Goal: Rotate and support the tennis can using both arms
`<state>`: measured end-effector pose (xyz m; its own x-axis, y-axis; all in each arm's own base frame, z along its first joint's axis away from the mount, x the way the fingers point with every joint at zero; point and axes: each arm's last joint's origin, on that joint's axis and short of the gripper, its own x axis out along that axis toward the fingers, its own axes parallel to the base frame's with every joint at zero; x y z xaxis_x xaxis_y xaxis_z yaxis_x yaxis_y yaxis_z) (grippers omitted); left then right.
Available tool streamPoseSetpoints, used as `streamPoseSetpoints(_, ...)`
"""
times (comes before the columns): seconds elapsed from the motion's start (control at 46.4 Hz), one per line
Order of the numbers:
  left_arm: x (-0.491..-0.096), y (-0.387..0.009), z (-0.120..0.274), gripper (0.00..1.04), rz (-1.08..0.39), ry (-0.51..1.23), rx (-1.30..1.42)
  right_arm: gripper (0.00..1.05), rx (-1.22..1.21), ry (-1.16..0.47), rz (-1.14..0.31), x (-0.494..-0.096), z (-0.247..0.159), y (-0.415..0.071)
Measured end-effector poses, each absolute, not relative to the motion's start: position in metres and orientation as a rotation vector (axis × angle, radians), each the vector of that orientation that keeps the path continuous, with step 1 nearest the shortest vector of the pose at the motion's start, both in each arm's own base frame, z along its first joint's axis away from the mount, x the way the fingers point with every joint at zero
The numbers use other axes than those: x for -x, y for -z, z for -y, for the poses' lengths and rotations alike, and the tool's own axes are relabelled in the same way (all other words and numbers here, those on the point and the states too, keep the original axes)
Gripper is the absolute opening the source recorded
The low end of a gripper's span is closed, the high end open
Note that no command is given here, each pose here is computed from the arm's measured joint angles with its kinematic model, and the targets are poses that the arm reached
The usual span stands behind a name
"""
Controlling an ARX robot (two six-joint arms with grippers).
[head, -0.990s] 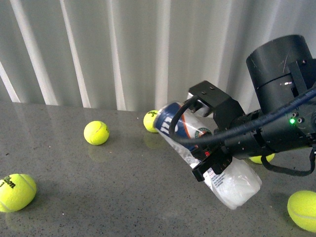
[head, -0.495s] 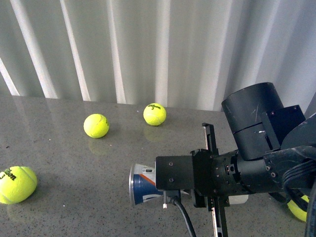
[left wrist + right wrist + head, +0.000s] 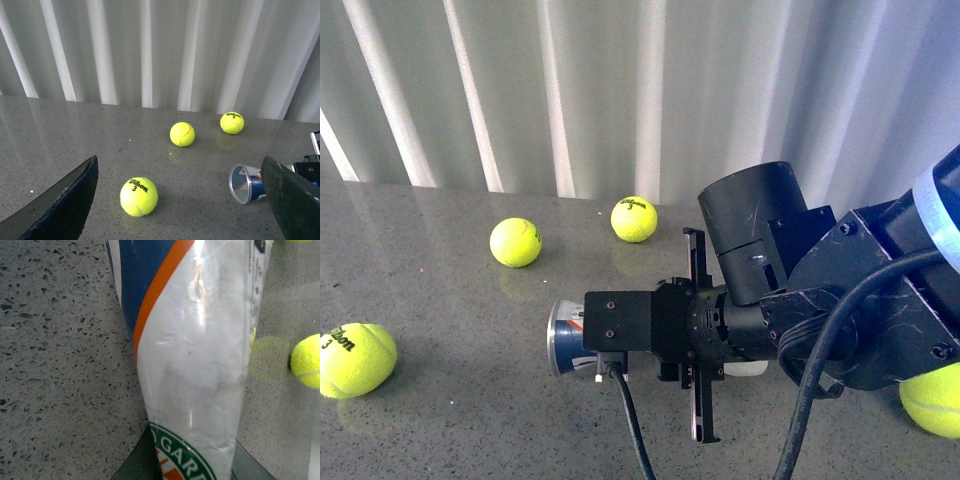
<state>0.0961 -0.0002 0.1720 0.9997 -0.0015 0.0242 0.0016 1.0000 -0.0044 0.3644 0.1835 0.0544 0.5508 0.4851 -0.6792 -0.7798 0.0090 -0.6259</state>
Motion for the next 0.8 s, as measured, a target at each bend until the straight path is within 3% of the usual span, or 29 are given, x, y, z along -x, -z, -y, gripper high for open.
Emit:
streamPoseSetpoints(0.108, -0.096, -0.172, 0.0, 0.98, 0.024, 0.002, 0.004, 0.12, 1.195, -1.001, -0.328, -0.362, -0.187, -0.053)
streamPoseSetpoints(0.323, -0.096, -0.172, 0.0, 0.98, 0.024, 0.002, 0.004, 0.54, 1.143, -1.059, -0.396, -0.345, -0.192, -0.052)
streamPoseSetpoints(0.603, -0.096, -0.172, 0.0, 0.98, 0.024, 0.002, 0.004, 0.98, 1.111, -1.134, -0.449, -0.323, -0.191, -0.063)
streamPoseSetpoints(0.797, -0.096, -0.172, 0.0, 0.98, 0.024, 0.002, 0.004, 0.98, 1.115, -1.135, -0.453, -0.317, -0.185, -0.08)
